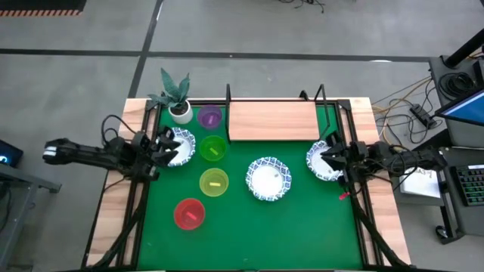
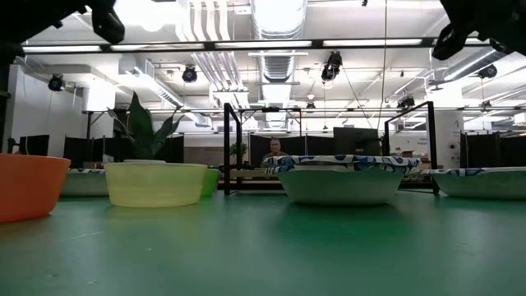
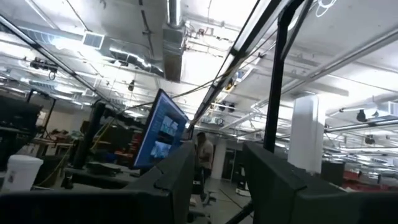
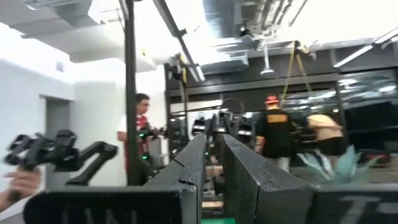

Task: Place and stack bowls onto a shelf
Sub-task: Put the yellow bowl on the shelf

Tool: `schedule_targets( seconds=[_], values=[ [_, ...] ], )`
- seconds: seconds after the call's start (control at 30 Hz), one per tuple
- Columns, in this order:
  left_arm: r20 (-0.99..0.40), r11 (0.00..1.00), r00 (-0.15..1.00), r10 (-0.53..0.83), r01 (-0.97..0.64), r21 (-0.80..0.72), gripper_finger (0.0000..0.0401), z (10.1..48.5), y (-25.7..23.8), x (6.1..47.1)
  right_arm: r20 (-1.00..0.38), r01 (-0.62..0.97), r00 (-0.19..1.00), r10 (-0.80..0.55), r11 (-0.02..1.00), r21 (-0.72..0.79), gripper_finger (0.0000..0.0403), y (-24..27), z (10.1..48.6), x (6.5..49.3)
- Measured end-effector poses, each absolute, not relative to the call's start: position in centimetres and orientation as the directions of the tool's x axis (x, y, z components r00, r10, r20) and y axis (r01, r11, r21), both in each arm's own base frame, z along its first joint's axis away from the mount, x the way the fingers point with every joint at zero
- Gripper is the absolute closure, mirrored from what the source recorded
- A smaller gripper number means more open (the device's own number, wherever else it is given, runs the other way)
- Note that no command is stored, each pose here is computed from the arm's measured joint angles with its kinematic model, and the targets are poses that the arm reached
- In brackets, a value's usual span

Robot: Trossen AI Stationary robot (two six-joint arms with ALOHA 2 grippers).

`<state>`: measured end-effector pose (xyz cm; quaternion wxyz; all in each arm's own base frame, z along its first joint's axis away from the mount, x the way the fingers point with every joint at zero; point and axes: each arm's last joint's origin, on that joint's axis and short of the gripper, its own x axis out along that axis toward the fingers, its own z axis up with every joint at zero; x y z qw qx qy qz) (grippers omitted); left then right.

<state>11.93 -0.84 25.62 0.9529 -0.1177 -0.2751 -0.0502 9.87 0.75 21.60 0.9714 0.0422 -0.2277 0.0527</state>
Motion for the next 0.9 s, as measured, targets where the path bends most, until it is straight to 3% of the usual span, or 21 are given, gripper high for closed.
schedule_targets(
  seconds=[0.13,0.33,0.43,0.5,0.6,0.7,0.9],
  values=[
    [0.492,0.958,0.870,-0.038,0.173,-0.230,0.0281,25.9,-1.0,13.4,0.421,-0.068,0.906,0.036,0.996,0.061,0.0360,0.6,23.8,10.2],
    [0.389,0.930,0.920,-0.054,0.188,-0.315,0.0281,28.1,-1.3,16.6,0.208,-0.026,0.978,0.013,0.998,0.060,0.0360,0.6,26.5,11.0],
    [0.168,0.920,0.984,-0.054,0.114,-0.375,0.0286,29.0,-1.5,18.8,0.126,-0.020,0.992,0.014,0.999,0.049,0.0360,0.6,27.5,11.2],
    [-0.066,0.907,0.996,-0.058,0.025,-0.419,0.0292,29.1,-1.8,20.0,0.079,-0.021,0.997,0.017,0.998,0.053,0.0360,0.6,27.7,11.3],
    [-0.446,0.880,0.894,-0.031,-0.187,-0.437,0.0307,28.6,-2.9,21.0,0.039,-0.026,0.999,0.024,0.998,0.053,0.0360,0.7,27.5,11.3],
    [-0.699,0.864,0.714,-0.032,-0.332,-0.379,0.0323,28.2,-5.0,21.8,0.033,-0.025,0.999,0.024,0.999,0.043,0.0360,0.7,27.4,11.4],
    [-0.821,0.922,0.563,-0.093,-0.262,-0.284,0.0329,28.6,-11.0,25.3,0.033,-0.017,0.999,0.017,1.000,0.001,0.0360,0.6,27.4,11.4]
  ],
)
